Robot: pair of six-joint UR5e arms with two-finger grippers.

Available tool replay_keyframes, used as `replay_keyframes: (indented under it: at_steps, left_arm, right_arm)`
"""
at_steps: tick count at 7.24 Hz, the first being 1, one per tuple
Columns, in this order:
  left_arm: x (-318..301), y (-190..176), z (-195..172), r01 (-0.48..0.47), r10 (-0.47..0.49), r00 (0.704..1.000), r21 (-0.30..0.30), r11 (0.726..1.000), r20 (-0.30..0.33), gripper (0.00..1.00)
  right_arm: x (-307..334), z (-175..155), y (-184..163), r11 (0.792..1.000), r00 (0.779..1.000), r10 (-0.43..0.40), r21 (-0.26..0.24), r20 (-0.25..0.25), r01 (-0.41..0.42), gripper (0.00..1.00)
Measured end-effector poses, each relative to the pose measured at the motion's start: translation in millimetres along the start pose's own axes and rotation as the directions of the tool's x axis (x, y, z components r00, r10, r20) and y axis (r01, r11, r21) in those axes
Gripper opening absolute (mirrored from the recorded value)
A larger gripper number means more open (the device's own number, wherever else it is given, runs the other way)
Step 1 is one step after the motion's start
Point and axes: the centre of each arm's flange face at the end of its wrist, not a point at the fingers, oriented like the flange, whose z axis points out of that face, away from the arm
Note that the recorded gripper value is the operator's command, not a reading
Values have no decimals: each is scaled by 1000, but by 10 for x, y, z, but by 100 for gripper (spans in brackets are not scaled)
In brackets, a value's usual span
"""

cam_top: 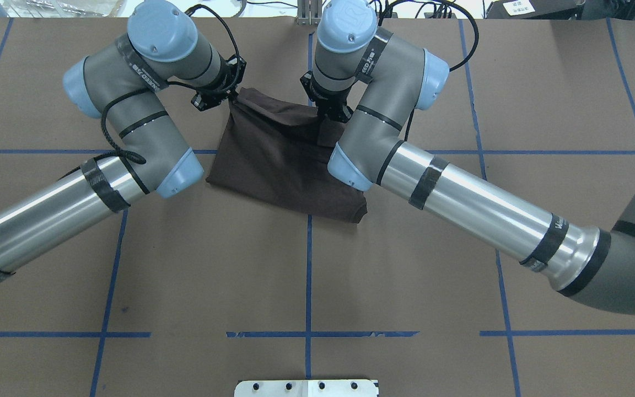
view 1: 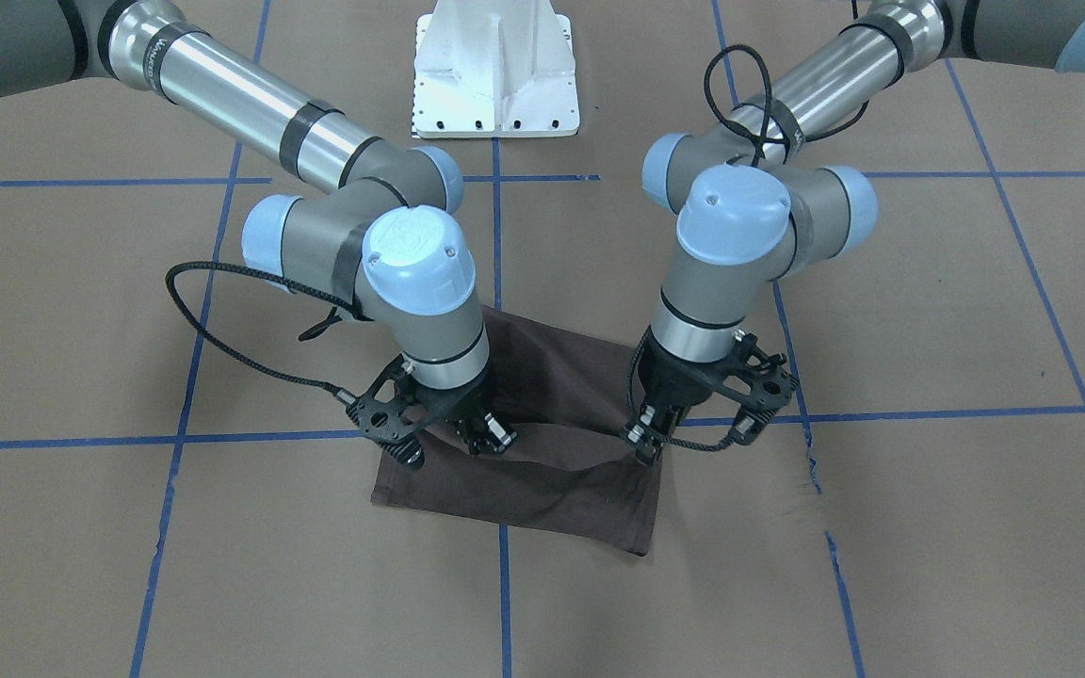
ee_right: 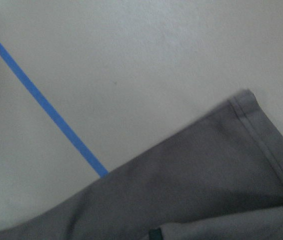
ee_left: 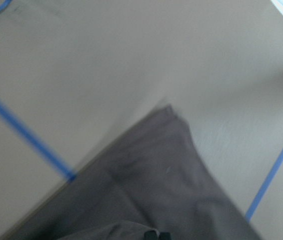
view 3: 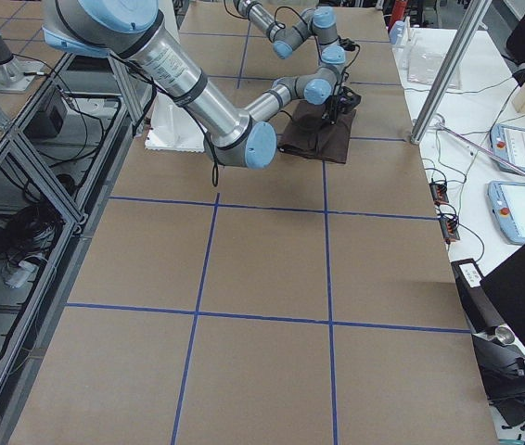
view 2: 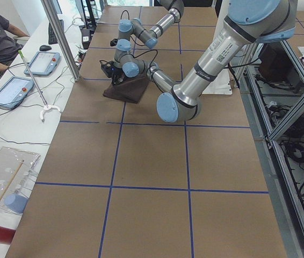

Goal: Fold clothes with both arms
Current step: 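Lift the hem with both grippers and fold it toward the collar, then release the hem and raise the left gripper away while the right gripper holds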

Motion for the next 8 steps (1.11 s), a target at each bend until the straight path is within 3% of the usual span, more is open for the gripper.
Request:
replay_keyframes:
  at_steps: [2, 4, 6, 8]
  left_arm:
    - [247, -420, -26, -6, 8, 999, 40, 999, -34, 100]
    - [346, -483, -85, -13, 16, 998, 44, 999, -59, 100]
    - [373, -472, -111, -24, 27, 997, 37, 999, -66, 100]
    - [374, -421, -128, -32, 32, 998, -8, 999, -60, 100]
  right_arm:
    - [-87, 11, -474, 998, 998, -58, 34, 3, 57, 100]
    - [-111, -21, -602, 996, 997, -79, 46, 5, 79, 100]
    - [-79, 42, -533, 989, 991, -137, 46, -8, 137, 100]
    - [18, 239, -203, 962, 960, -267, 33, -83, 270, 100]
